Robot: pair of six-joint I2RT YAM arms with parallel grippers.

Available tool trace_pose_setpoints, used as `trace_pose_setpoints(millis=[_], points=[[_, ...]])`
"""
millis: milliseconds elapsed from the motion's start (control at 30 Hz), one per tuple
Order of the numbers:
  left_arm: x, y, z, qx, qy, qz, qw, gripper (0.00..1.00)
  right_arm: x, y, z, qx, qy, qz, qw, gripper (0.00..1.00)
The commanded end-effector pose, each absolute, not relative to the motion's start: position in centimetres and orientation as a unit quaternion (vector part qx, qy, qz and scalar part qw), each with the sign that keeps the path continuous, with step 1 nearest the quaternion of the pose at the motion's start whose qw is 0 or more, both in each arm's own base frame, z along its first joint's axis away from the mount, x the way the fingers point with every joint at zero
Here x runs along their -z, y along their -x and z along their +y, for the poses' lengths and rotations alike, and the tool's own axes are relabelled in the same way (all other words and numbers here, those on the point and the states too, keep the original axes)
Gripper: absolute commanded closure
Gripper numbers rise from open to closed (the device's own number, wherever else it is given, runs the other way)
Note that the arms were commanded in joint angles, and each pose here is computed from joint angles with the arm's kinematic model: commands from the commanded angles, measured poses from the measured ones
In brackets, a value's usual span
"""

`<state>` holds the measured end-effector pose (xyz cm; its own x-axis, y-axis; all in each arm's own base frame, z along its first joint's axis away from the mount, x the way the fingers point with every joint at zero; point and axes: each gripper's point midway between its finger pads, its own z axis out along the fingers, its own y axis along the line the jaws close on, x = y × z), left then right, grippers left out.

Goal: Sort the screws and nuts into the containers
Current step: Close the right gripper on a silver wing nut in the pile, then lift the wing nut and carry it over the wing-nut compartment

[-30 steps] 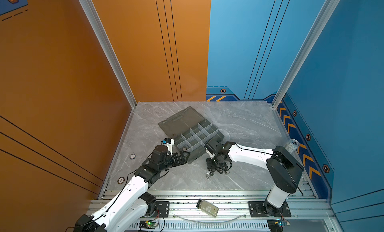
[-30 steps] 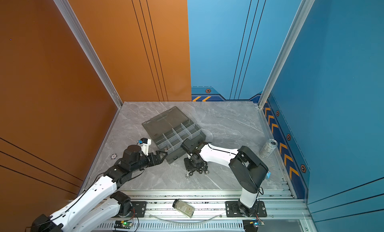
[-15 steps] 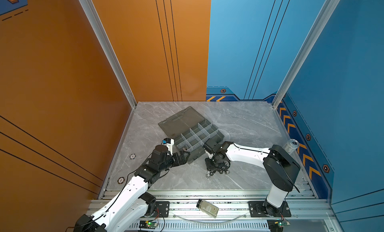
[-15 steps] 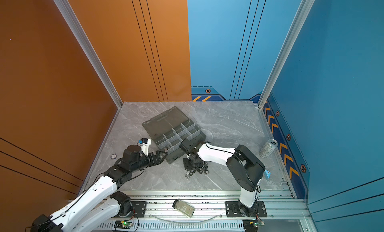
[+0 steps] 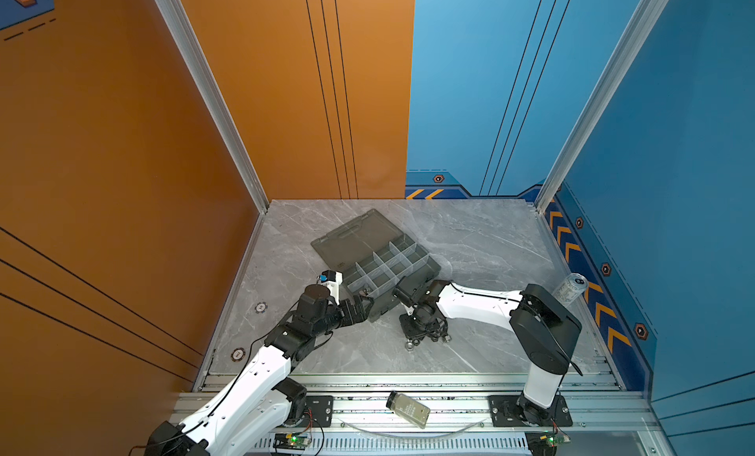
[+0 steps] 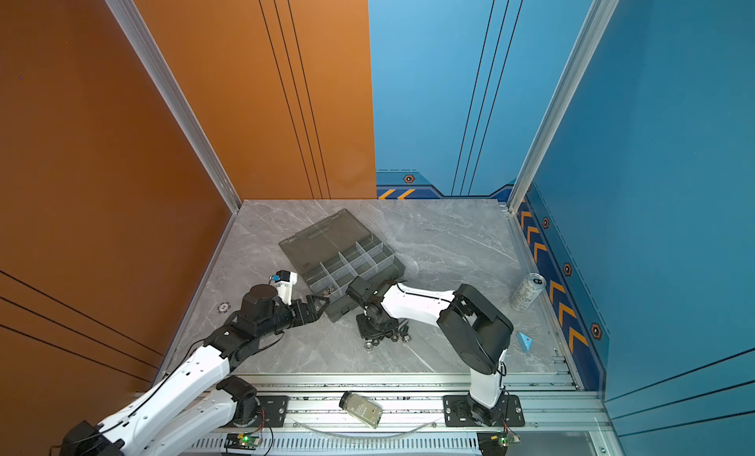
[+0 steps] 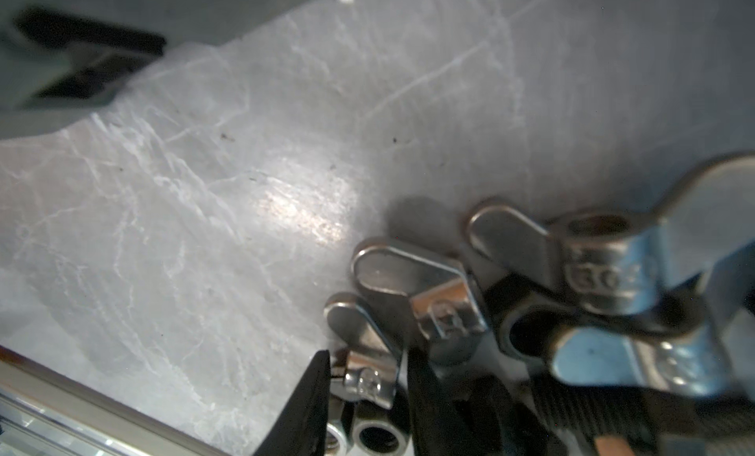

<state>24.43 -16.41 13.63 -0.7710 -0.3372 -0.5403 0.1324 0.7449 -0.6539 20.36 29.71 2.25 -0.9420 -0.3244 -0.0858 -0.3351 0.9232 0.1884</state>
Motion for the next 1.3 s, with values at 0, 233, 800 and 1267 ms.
trace_pose_setpoints(millis=[0, 233, 800, 1267], points=[[-13.7, -24.3, -16.6, 0.36, 0.055, 0.87, 0.332, 0.02, -1.8, -20.6, 29.0, -0.069, 0.157, 0.985, 0.028, 0.66], [-13.7, -24.3, -16.6, 0.361, 0.054, 0.87, 0.332, 0.02, -1.6, -20.8, 29.2, -0.067, 0.154, 0.985, 0.029, 0.7], [-13.9, -24.1, -16.4, 0.361, 0.054, 0.869, 0.333, 0.02, -4.3, -21.3, 30.0, -0.116, 0.176, 0.976, 0.051, 0.99], [-14.1, -24.1, -16.2, 0.362, 0.057, 0.868, 0.336, 0.02, -12.9, -24.0, 34.2, -0.239, 0.254, 0.926, 0.147, 1.0]])
